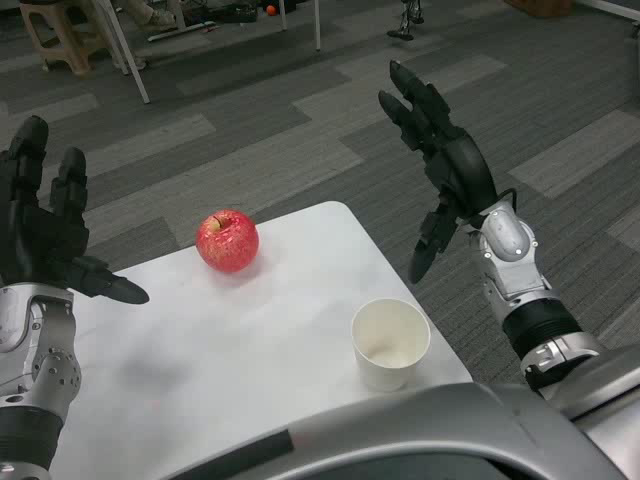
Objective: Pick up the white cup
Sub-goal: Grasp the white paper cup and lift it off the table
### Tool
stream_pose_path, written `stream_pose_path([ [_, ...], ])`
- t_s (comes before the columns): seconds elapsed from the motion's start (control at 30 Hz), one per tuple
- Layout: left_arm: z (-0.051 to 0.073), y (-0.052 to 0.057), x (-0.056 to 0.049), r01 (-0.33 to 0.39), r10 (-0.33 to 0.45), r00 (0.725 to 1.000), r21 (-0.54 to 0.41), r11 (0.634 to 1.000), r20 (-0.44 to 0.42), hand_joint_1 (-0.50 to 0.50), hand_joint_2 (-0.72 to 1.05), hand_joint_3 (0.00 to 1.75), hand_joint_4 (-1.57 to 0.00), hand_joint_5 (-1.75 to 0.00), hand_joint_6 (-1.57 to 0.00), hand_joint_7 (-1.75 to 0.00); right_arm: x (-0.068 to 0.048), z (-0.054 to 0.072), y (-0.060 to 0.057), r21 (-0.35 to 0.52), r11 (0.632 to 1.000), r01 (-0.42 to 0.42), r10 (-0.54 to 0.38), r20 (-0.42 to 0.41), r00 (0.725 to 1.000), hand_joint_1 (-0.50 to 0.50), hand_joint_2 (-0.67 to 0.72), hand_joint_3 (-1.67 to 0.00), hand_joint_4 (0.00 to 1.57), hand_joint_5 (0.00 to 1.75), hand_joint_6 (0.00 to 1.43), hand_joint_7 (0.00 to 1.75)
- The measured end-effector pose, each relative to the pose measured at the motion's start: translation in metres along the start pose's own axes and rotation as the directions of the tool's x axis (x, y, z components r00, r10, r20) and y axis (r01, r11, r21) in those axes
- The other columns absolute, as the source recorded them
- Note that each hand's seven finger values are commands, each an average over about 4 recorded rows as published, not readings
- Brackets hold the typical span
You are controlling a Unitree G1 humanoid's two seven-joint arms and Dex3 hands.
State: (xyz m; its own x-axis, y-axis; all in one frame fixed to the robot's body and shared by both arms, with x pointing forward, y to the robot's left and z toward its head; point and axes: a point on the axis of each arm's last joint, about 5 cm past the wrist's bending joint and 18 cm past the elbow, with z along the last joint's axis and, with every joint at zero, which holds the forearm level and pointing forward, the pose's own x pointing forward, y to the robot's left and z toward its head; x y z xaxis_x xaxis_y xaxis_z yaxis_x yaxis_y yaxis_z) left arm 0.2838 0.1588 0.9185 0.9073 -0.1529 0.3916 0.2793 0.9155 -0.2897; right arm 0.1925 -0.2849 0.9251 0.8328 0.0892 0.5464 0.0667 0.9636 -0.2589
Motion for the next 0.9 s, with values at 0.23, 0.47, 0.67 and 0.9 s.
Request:
stream_pose_path([
  [0.23, 0.06, 0.056, -0.005, -0.133, 0.106, 0.975, 0.134, 0.982, 0.193, -0.46, 0.69, 0.07, 0.0, -0.31, 0.0, -0.21, 0.054, 0.038, -0.05, -0.184, 0.98, 0.077, -0.058, 0.102, 0.993, -0.5, 0.6, 0.0, 0.0, 0.0, 0.0, 0.07],
  [0.47, 0.054, 0.052, -0.006, -0.12, 0.099, 0.98, 0.119, 0.986, 0.174, -0.46, 0.69, 0.09, 0.0, -0.31, 0.0, -0.21, 0.055, 0.036, -0.045, -0.174, 0.983, 0.061, -0.044, 0.101, 0.994, -0.5, 0.6, 0.0, 0.0, 0.0, 0.0, 0.07],
  [0.67, 0.053, 0.051, -0.005, -0.118, 0.097, 0.98, 0.117, 0.986, 0.173, -0.46, 0.69, 0.09, 0.0, -0.31, 0.0, -0.21, 0.054, 0.036, -0.045, -0.174, 0.983, 0.061, -0.044, 0.099, 0.994, -0.49, 0.6, 0.0, 0.0, 0.0, 0.0, 0.05],
  [0.9, 0.053, 0.051, -0.005, -0.117, 0.096, 0.981, 0.115, 0.986, 0.172, -0.46, 0.69, 0.09, 0.0, -0.31, 0.0, -0.17, 0.05, 0.034, -0.045, -0.178, 0.983, 0.053, -0.038, 0.082, 0.996, -0.46, 0.6, 0.0, 0.0, 0.0, 0.0, 0.07],
])
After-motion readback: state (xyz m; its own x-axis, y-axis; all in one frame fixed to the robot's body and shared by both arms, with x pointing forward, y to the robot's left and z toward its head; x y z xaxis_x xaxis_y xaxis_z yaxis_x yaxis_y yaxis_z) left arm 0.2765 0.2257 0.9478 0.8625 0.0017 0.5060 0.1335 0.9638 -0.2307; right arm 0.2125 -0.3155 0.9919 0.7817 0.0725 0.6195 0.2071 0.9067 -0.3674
